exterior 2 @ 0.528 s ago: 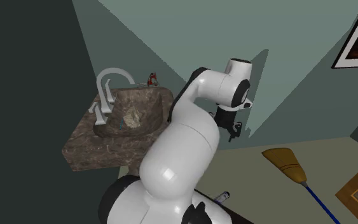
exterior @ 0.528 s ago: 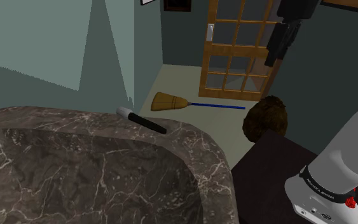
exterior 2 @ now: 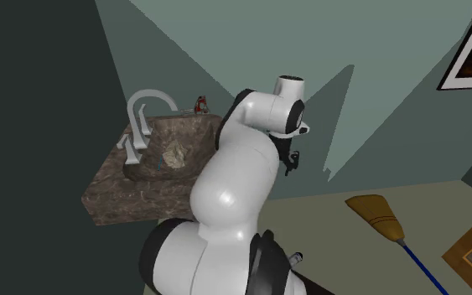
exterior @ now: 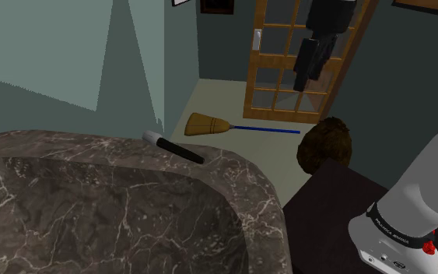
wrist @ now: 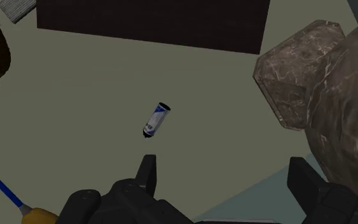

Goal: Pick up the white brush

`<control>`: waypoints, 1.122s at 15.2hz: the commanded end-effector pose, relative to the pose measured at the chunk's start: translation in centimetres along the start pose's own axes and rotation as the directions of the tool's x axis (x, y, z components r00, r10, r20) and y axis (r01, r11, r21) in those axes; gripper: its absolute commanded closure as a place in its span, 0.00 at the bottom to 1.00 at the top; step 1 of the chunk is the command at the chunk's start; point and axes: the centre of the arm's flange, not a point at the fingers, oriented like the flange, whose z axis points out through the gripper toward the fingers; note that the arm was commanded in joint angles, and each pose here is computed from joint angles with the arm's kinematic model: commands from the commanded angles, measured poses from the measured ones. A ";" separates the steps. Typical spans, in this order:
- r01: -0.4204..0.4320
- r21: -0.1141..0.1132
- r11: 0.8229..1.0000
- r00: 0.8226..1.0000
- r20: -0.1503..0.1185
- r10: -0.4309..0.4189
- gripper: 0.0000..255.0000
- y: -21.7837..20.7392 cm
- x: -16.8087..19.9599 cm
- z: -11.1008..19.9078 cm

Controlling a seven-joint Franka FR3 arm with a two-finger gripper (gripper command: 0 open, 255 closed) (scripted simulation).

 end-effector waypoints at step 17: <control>0.165 -0.060 0.985 0.984 -0.062 -0.168 0.00 -21.5 9.7 4.3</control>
